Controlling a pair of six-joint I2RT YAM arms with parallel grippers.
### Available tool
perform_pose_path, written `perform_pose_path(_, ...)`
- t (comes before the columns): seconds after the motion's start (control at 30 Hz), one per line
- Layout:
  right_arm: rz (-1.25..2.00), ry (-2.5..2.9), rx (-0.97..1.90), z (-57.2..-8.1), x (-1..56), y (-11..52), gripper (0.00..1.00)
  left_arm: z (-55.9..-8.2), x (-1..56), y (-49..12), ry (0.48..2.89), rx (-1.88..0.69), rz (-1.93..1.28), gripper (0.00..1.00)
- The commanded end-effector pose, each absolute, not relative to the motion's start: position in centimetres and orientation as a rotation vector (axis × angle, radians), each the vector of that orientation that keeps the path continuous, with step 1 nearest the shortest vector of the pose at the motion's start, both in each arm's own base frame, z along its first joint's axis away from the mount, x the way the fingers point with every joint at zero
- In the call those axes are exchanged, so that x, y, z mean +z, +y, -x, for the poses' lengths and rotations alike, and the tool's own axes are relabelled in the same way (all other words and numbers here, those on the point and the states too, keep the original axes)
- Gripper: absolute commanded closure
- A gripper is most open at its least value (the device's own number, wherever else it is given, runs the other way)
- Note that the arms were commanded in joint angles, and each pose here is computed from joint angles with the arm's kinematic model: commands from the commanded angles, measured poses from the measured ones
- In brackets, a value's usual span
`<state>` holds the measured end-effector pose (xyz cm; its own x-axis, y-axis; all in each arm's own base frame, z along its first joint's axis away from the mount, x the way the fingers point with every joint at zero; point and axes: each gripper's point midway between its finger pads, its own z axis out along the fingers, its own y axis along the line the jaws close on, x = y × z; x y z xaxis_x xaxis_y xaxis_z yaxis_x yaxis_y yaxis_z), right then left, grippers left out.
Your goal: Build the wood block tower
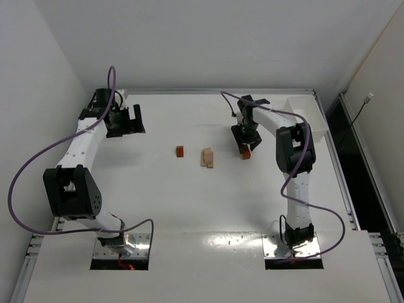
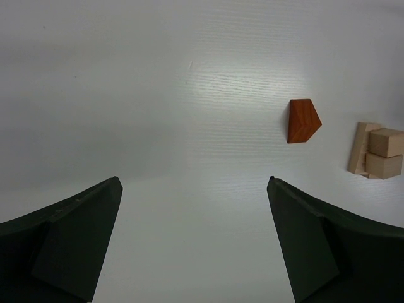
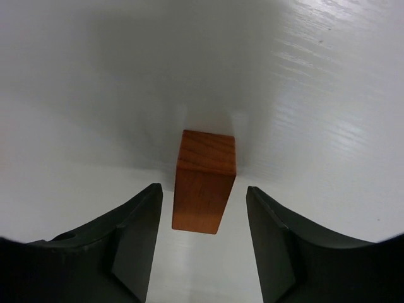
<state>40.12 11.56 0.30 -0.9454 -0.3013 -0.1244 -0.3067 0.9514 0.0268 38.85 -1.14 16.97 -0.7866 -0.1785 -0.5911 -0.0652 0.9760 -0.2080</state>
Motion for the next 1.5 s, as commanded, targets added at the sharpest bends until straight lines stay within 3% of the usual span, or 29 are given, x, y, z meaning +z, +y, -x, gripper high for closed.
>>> perform_pose_path(0.0,0.490,2.943,0.166,-40.8,1.0,13.2,0.46,-39.8,18.3,-1.8,2.436,-0.255,0.134,0.00)
perform_pose_path(0.17,0.495,2.861,0.273,-41.5,3.8,14.6,0.38,-39.6,17.9,-1.8,2.445,-0.255,0.136,0.00)
perform_pose_path(0.37,0.456,2.856,0.339,-39.9,5.1,14.6,0.59,-39.6,18.0,-1.9,2.445,-0.267,0.132,0.00)
perform_pose_path(0.57,0.435,2.864,0.292,-39.5,5.2,14.0,0.59,-39.6,18.0,-2.1,2.444,-0.278,0.128,0.00)
perform_pose_path(0.67,0.435,2.874,0.291,-39.5,4.8,13.9,0.50,-39.6,18.0,-2.1,2.444,-0.278,0.128,0.00)
perform_pose_path(0.8,0.434,2.894,0.276,-39.4,4.0,13.8,0.48,-39.6,18.0,-2.1,2.444,-0.278,0.128,0.00)
perform_pose_path(1.33,0.459,2.903,0.256,-40.5,2.4,13.8,0.48,-39.6,18.0,-2.1,2.444,-0.278,0.128,0.00)
perform_pose_path(1.47,0.458,2.912,0.239,-40.5,2.0,13.6,0.53,-39.8,18.3,-2.1,2.435,-0.278,0.126,0.00)
